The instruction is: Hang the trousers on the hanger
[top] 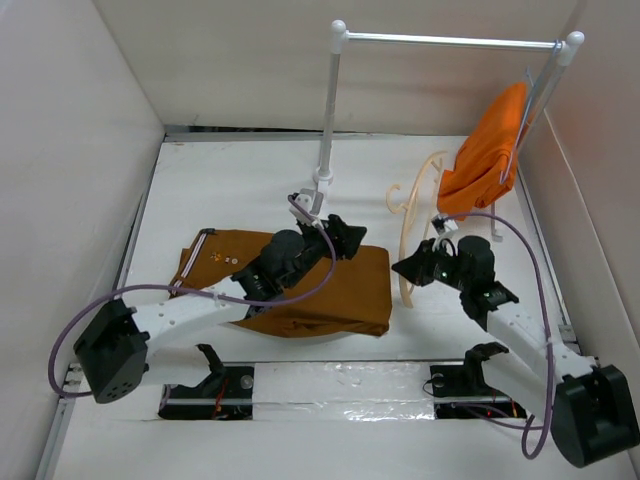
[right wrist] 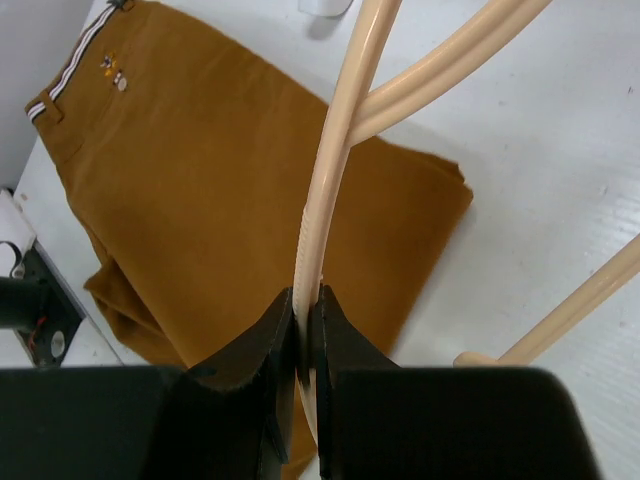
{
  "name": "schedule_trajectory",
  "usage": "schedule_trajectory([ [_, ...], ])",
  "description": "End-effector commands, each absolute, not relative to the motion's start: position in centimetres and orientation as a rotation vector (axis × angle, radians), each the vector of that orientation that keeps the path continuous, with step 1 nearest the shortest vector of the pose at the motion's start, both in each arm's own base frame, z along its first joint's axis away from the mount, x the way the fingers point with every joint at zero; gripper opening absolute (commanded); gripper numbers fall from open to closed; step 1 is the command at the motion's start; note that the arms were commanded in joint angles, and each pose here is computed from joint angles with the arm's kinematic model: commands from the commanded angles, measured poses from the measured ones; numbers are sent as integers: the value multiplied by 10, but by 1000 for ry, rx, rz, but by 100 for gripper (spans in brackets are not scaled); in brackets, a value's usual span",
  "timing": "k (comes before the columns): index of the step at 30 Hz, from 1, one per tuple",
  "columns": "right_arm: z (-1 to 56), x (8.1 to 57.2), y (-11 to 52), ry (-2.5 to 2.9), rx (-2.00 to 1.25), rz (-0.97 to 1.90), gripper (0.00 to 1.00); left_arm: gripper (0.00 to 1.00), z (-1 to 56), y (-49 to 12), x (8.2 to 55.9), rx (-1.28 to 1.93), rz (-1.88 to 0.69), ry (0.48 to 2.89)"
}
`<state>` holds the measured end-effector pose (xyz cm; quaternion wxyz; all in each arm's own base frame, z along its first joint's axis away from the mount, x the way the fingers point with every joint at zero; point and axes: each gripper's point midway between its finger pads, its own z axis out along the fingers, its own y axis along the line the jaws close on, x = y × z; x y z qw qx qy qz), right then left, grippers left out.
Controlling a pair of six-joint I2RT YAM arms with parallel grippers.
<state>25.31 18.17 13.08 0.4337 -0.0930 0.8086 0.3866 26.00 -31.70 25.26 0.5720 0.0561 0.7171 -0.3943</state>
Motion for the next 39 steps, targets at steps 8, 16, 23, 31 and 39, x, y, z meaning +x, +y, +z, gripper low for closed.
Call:
schedule_trajectory([
  [8,135,209,181,1925,-329,990,0,56,282,-390,261,153,-1135,1623],
  [16,123,196,176,1953,-323,976,0,55,286,-403,256,157,-1221,1558],
  [23,120,188,181,1966,-343,1005,0,45,258,-420,279,152,-1104,1673],
  [31,115,184,180,1985,-338,1004,0,17,235,-429,285,138,-1083,1731],
  [39,116,179,170,2029,-331,936,46,0,229,-417,285,100,-1038,1773],
])
